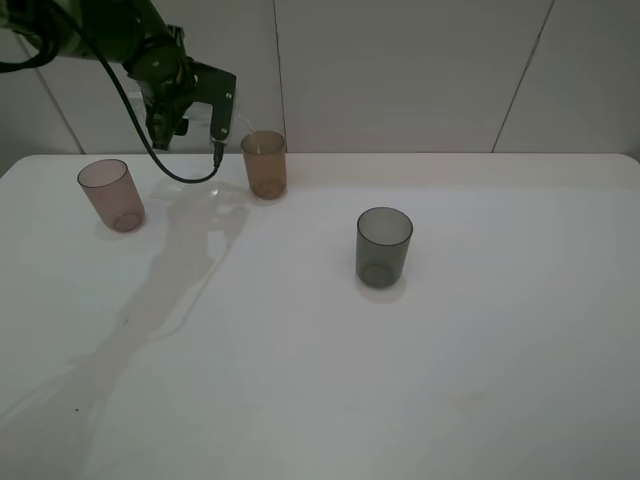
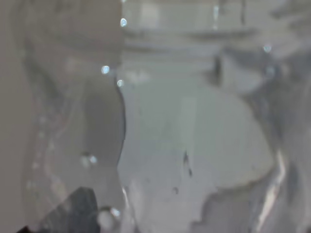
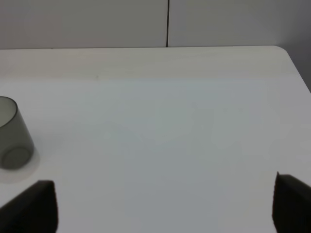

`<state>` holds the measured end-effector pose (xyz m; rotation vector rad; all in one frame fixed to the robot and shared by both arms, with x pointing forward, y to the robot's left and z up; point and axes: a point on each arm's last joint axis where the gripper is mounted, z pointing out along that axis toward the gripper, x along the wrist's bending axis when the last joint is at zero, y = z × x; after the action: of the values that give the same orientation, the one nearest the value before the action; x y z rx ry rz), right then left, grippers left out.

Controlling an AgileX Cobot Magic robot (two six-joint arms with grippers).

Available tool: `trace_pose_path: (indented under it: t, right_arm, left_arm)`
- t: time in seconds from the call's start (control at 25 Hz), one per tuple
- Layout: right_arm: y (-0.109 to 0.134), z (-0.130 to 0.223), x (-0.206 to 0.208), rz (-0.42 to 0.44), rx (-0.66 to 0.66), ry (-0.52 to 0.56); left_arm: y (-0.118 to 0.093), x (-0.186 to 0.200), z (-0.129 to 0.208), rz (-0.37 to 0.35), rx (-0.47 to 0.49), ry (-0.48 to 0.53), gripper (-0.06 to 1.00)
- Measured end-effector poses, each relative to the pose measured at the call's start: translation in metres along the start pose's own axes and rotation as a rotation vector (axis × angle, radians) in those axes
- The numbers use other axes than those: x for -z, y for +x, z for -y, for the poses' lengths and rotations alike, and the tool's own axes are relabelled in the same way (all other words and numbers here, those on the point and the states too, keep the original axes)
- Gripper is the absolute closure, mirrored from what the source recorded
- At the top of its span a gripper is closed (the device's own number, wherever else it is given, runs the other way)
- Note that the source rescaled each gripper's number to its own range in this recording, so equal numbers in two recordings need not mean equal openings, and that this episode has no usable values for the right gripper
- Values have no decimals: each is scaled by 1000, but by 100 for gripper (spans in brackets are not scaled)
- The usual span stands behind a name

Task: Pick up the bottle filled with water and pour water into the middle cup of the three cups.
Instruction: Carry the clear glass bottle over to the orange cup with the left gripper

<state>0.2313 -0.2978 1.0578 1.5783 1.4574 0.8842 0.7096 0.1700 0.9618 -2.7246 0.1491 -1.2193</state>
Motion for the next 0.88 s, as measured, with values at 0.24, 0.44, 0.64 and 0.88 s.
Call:
trace_pose_path:
  t: [0.24,0.44,0.64,0.88]
  right_arm:
    - [0,0,0,0,0,0]
    - [0,0,0,0,0,0]
    - [0,0,0,0,0,0]
    - [0,0,0,0,0,0]
  left_arm:
    - [1,0,-1,-13,-10,-8,93]
    - [2,0,0,-21,-28,-4,93]
    - [3,0,-1,-31,-41,-6,93]
    - [4,0,-1,-39,-57,-4,93]
